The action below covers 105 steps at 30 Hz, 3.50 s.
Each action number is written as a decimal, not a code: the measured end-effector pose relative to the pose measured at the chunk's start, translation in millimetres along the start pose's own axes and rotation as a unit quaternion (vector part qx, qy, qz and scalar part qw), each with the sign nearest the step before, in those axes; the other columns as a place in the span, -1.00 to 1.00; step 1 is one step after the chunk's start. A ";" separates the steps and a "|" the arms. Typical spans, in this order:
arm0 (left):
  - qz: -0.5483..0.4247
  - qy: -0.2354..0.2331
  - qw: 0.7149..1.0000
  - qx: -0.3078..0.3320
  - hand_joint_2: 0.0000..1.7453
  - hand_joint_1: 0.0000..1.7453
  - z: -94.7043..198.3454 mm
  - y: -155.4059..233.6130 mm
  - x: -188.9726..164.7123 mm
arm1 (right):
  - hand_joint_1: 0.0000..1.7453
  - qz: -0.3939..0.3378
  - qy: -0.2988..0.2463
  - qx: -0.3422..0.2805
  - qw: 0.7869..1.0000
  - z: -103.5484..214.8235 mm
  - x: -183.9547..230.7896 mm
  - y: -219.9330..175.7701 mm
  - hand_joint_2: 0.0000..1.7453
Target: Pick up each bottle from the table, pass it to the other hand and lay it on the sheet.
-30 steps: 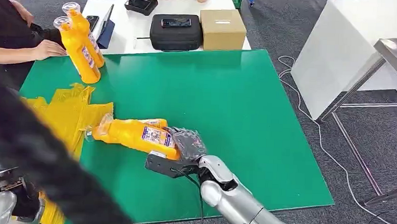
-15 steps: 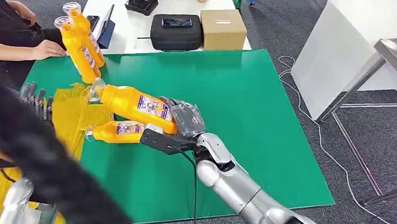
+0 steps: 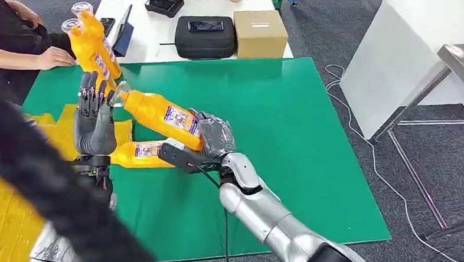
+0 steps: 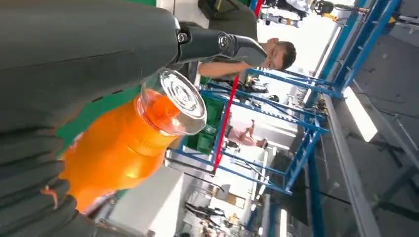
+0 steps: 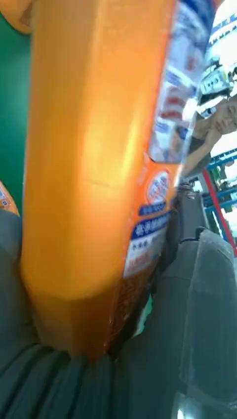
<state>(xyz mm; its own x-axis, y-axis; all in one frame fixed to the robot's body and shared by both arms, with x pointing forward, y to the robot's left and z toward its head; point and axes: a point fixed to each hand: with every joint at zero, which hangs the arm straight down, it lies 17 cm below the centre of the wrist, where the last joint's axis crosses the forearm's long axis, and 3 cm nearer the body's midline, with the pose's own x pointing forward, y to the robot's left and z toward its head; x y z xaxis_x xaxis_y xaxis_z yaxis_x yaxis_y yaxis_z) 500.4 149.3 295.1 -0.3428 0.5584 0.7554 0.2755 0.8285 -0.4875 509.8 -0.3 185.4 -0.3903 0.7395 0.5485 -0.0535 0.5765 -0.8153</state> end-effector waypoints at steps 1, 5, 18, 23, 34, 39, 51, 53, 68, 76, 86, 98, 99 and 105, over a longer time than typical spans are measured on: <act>0.004 0.000 1.000 0.000 1.00 -1.00 -0.6 -2.4 -0.7 | 1.00 0.002 0.003 0.000 1.000 0.0 -0.9 0.7 1.00; 0.017 0.004 1.000 -0.001 1.00 -1.00 -0.5 -10.5 -4.5 | 1.00 0.011 0.013 -0.006 1.000 -0.5 -2.6 1.9 1.00; 0.015 -0.015 1.000 0.020 1.00 -1.00 -6.0 -2.3 3.2 | 1.00 0.028 0.007 -0.067 0.997 -3.0 1.4 -21.1 1.00; 0.005 -0.040 0.998 0.055 1.00 -1.00 -4.0 25.8 18.1 | 1.00 0.022 0.002 -0.081 0.996 -1.8 5.9 -30.5 1.00; -0.016 -0.088 0.988 0.126 1.00 -1.00 13.2 88.1 58.9 | 1.00 0.009 -0.005 -0.084 0.996 9.9 15.4 -32.8 1.00; -0.021 -0.097 0.986 0.136 1.00 -1.00 21.7 97.9 67.0 | 1.00 0.006 -0.011 -0.084 0.996 10.9 21.2 -34.9 1.00; -0.010 -0.091 0.987 0.130 1.00 -1.00 27.0 92.5 67.6 | 1.00 -0.008 -0.015 -0.078 0.997 8.5 33.4 -32.5 1.00; -0.007 -0.089 0.987 0.130 1.00 -1.00 26.8 92.0 66.5 | 1.00 -0.011 -0.017 -0.079 0.997 7.4 36.3 -33.6 1.00; 0.125 -0.013 0.988 0.092 1.00 -1.00 23.8 61.3 25.9 | 1.00 -0.020 -0.030 -0.090 0.995 -3.6 56.6 -41.1 1.00; 0.173 0.022 0.983 0.062 1.00 -1.00 22.5 39.8 8.0 | 1.00 -0.014 -0.026 -0.089 0.996 -5.3 56.8 -39.4 1.00; 0.145 0.017 0.988 0.053 1.00 -1.00 14.7 15.2 1.4 | 1.00 0.008 -0.024 -0.060 0.998 -14.4 71.0 -24.5 1.00; 0.140 0.013 0.989 0.052 1.00 -1.00 11.5 11.2 3.5 | 1.00 0.019 -0.023 -0.023 0.999 -18.6 83.4 -3.4 1.00; 0.140 0.013 0.989 0.052 1.00 -1.00 11.2 10.8 3.8 | 1.00 0.019 -0.023 -0.019 0.999 -17.7 84.7 -0.4 1.00; 0.140 0.012 0.989 0.052 1.00 -1.00 11.0 11.6 4.3 | 1.00 0.024 -0.025 -0.007 0.999 -16.5 88.1 6.9 1.00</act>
<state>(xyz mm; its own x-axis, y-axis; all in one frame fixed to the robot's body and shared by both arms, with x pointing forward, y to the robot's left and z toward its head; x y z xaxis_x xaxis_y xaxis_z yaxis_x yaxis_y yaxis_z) 492.2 161.7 287.8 -0.2447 0.7662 0.5942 0.2616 0.6423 -0.7205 490.2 74.6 231.1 -0.4368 0.7484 0.4991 -0.0206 0.5463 -0.8373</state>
